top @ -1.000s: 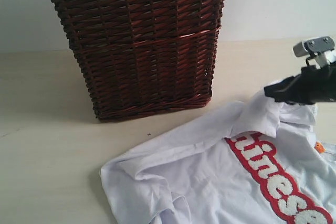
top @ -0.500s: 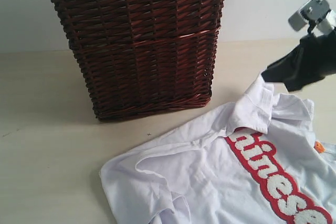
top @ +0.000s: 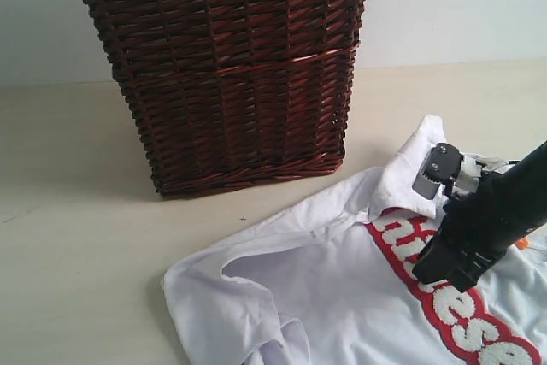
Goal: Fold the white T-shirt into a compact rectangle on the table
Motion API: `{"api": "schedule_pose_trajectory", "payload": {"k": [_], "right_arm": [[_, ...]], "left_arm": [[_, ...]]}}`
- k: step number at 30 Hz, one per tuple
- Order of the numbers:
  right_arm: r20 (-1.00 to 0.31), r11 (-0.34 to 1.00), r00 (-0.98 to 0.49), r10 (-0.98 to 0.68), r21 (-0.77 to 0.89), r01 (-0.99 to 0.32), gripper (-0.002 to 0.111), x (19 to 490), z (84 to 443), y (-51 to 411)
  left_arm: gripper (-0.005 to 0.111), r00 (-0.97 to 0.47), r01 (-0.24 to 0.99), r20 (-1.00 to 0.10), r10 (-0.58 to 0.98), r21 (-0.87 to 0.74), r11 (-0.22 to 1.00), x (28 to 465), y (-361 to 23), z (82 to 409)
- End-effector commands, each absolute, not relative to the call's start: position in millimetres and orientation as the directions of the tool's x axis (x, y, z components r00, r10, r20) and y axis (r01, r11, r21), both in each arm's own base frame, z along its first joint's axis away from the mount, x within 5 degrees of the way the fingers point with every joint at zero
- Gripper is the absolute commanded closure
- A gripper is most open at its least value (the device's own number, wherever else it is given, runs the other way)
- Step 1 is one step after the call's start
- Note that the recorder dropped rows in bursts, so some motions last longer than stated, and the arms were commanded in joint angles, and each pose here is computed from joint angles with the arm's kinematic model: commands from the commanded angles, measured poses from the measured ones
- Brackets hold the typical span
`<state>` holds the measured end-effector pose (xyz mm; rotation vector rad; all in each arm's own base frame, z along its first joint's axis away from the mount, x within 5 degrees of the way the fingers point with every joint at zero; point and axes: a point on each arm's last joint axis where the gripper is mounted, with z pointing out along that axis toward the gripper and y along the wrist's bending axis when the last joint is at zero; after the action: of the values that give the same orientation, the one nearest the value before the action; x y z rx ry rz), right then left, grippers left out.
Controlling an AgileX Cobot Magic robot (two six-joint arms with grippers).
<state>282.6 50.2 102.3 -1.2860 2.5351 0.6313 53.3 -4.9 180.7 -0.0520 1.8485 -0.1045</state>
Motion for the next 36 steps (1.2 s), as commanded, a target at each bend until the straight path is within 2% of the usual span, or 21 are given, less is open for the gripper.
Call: {"api": "schedule_pose_trajectory", "payload": {"k": [1, 5, 9, 16, 21, 26, 31, 36], "right_arm": [[-0.251, 0.471, -0.556, -0.792, 0.328, -0.819, 0.081, 261, 87, 56], [-0.188, 0.387, -0.498, -0.847, 0.425, -0.818, 0.081, 240, 85, 64], [-0.213, 0.343, -0.48, -0.851, 0.467, -0.815, 0.081, 234, 87, 75], [-0.367, 0.542, -0.632, -0.683, 0.325, -0.775, 0.078, 259, 99, 83], [-0.44, 0.549, -0.602, -0.666, 0.258, -0.795, 0.071, 263, 118, 84], [-0.441, 0.544, -0.601, -0.667, 0.263, -0.797, 0.071, 262, 120, 84], [-0.461, 0.666, -0.659, -0.595, 0.176, -0.725, 0.071, 277, 111, 79], [-0.564, 0.731, -0.634, -0.529, 0.076, -0.678, 0.073, 308, 109, 79]], "left_arm": [[0.107, -0.267, 0.027, -0.96, -0.084, -0.094, 0.995, 53, -5, 181], [0.107, -0.267, 0.027, -0.96, -0.084, -0.094, 0.995, 53, -5, 181], [0.107, -0.267, 0.027, -0.96, -0.084, -0.094, 0.995, 53, -5, 181], [0.107, -0.267, 0.027, -0.96, -0.084, -0.094, 0.995, 53, -5, 181], [0.107, -0.267, 0.027, -0.96, -0.084, -0.094, 0.995, 53, -5, 181], [0.107, -0.267, 0.027, -0.96, -0.084, -0.094, 0.995, 53, -5, 181], [0.107, -0.267, 0.027, -0.96, -0.084, -0.094, 0.995, 53, -5, 181], [0.107, -0.267, 0.027, -0.96, -0.084, -0.094, 0.995, 53, -5, 181]]}}
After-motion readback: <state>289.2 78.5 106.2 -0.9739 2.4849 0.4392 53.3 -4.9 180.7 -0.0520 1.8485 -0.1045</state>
